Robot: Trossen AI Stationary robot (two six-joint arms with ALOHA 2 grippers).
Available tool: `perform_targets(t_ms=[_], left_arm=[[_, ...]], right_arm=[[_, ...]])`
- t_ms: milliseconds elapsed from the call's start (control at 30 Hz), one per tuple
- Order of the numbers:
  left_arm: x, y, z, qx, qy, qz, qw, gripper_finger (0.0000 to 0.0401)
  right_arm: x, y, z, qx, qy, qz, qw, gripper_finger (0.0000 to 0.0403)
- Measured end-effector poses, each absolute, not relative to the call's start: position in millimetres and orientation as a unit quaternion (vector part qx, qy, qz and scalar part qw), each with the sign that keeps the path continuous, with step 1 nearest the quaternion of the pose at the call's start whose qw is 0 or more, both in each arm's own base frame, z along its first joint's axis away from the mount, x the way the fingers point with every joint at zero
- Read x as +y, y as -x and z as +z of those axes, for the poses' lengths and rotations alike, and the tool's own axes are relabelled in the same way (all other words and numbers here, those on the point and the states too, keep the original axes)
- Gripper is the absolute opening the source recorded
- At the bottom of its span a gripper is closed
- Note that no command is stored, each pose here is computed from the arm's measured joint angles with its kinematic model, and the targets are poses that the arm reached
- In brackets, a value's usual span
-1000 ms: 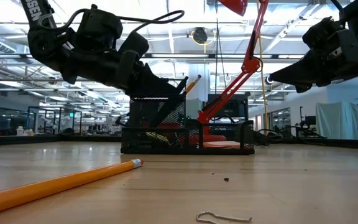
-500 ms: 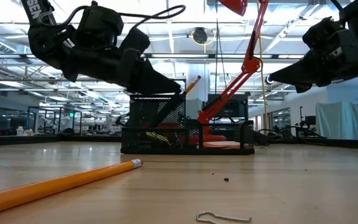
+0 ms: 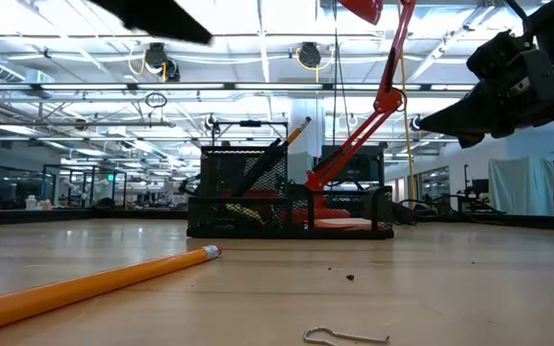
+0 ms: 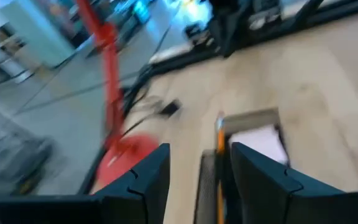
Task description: Pick and place office supplies into organizer
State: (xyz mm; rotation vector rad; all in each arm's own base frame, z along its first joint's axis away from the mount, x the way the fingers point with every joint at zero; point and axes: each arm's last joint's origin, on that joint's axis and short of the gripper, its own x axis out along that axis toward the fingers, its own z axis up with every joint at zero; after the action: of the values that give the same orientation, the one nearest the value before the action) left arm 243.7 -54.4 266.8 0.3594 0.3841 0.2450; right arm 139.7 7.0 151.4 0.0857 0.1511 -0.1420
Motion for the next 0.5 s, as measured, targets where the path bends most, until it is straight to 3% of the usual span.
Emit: perform_targets(t_ms=[133, 500], left_arm=[[-78.9, -220.0, 291.0, 0.204, -0.153, 0.127, 0.959, 0.0177], [-121.9, -187.9, 297.1, 0.244, -0.127, 0.086, 0.958, 0.0177]], right_arm=[[7.1, -139.8, 150.4, 0.08, -0.046, -0.071, 0.993, 0.0002], [7.0, -139.2, 146.0, 0.101, -0.055, -0.074, 0.991, 0.0002]])
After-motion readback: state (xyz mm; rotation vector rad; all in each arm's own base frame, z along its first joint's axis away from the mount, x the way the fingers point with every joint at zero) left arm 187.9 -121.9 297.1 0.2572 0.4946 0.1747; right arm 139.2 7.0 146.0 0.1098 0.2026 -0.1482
